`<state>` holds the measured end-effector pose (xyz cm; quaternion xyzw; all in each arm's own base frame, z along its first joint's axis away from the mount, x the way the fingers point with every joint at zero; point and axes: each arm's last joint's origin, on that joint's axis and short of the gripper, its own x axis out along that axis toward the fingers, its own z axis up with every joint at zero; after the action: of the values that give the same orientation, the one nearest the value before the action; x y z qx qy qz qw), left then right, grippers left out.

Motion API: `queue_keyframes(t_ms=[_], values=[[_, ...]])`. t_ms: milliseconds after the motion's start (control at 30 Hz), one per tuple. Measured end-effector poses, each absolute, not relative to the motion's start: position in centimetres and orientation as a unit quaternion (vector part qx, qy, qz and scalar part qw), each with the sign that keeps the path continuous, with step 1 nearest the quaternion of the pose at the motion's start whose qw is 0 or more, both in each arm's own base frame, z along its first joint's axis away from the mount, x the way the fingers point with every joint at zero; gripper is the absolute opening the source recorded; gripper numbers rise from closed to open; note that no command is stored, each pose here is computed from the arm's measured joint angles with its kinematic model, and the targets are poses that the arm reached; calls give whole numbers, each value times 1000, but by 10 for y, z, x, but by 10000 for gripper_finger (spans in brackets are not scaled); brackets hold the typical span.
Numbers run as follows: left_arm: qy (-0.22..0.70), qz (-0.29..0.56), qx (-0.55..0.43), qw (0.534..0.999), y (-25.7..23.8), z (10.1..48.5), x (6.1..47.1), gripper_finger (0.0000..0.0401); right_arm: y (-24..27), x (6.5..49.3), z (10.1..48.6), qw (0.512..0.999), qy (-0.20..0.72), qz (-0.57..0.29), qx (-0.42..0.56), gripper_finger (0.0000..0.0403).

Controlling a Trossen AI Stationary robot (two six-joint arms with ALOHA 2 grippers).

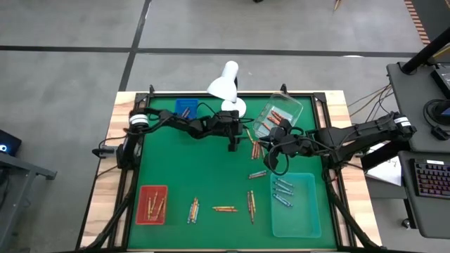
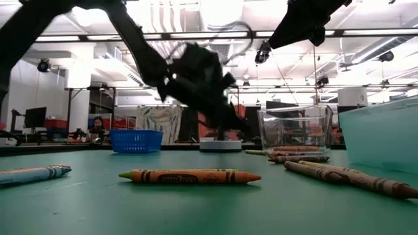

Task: Sort crayons
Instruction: Put the yellow crayon into the red bin

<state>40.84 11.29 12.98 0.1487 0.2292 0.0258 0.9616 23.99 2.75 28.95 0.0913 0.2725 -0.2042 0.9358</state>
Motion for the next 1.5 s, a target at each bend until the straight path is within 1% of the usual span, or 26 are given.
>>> queue_keyframes(t_ms=[167,367,467,667,867,967,1200,1500], values=[[216,67,179,958,92,162,384,155,26,241,296,933,256,-215,131,68],[135,133,168,967,58,207,340,117,29,257,297,929,264,-213,147,68],[105,142,147,973,45,219,318,103,28,271,295,923,286,-213,145,68],[27,150,97,983,22,244,276,80,20,300,299,898,343,-238,137,68],[-57,186,69,979,10,271,231,76,6,327,298,860,414,-274,118,68],[-94,178,51,978,6,280,210,76,-1,342,293,843,443,-285,107,68],[-146,173,22,974,5,283,175,76,-11,365,269,805,503,-303,81,68],[-175,174,16,969,5,277,150,76,-15,375,235,760,558,-324,75,68]])
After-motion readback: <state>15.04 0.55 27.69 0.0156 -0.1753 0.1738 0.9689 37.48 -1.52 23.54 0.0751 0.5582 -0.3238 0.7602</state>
